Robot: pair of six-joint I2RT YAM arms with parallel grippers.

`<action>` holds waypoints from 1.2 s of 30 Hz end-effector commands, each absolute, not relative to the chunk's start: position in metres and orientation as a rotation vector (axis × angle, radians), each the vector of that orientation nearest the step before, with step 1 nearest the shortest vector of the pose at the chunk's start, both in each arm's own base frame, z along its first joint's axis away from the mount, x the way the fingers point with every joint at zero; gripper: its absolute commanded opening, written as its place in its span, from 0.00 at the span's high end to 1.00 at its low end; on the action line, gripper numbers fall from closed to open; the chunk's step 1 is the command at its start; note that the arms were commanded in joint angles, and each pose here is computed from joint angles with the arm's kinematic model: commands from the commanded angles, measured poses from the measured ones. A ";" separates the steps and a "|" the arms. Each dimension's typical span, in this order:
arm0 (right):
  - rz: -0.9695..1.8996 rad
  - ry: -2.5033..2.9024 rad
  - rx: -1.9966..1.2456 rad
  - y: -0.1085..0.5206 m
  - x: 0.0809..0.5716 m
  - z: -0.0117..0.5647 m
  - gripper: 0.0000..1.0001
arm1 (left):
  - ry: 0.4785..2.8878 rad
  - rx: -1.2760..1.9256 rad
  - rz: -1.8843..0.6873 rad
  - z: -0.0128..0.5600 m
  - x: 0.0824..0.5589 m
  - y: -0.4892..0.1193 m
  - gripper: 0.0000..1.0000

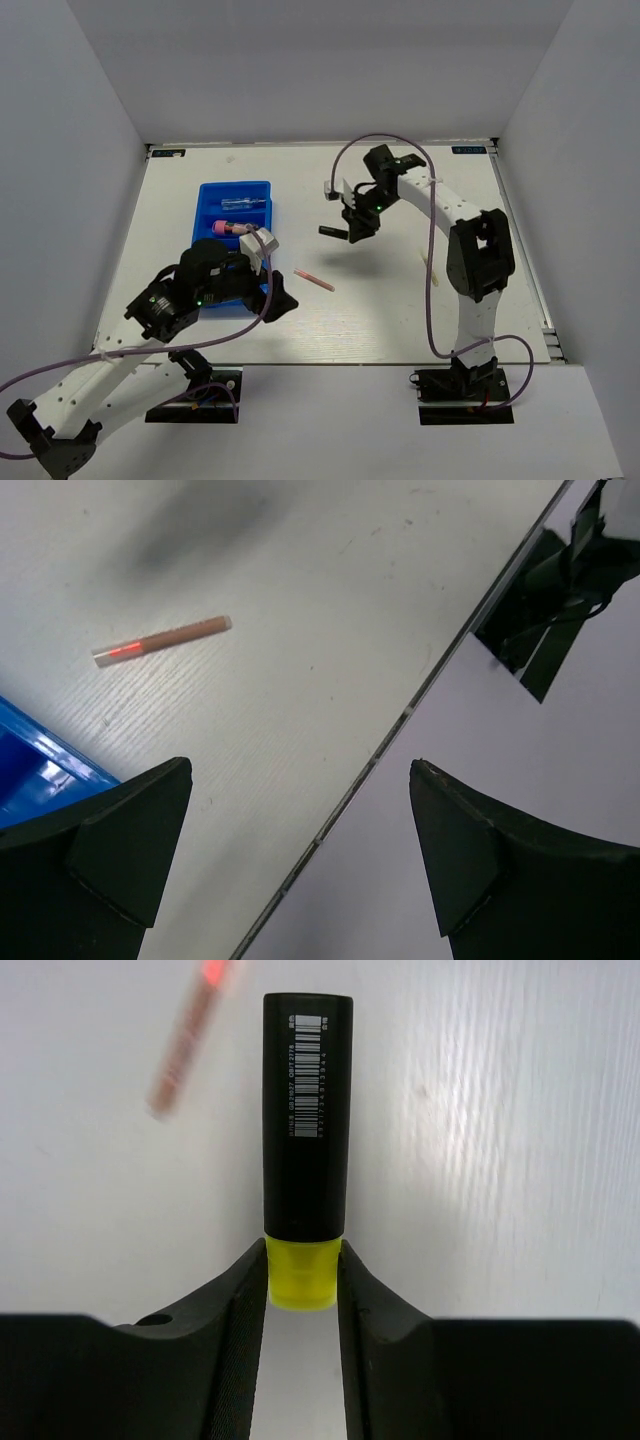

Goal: Sort the stationery into containers
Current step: Pick up the pen from the center of the board, then place the pen in the storage box.

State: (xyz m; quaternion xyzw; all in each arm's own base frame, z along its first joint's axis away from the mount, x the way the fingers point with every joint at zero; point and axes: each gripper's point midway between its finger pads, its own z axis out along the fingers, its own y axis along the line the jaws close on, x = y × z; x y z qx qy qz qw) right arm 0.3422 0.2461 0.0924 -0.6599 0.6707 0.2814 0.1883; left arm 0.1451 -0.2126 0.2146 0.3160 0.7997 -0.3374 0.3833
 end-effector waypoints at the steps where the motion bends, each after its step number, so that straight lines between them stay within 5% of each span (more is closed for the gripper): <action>1: 0.989 1.815 -1.735 0.294 0.311 0.153 1.00 | 1.958 0.767 -0.871 0.247 0.146 -0.210 0.00; 10: 1.188 1.746 -1.571 0.412 0.303 0.207 1.00 | 1.739 0.683 -0.975 0.288 0.145 -0.217 0.00; 17: 1.181 1.644 -1.603 0.499 0.285 0.197 1.00 | 1.661 0.646 -0.980 0.309 0.144 -0.212 0.00; 36: 0.719 1.579 -1.677 0.546 0.308 0.113 0.95 | 1.667 0.643 -0.942 0.304 0.134 -0.196 0.00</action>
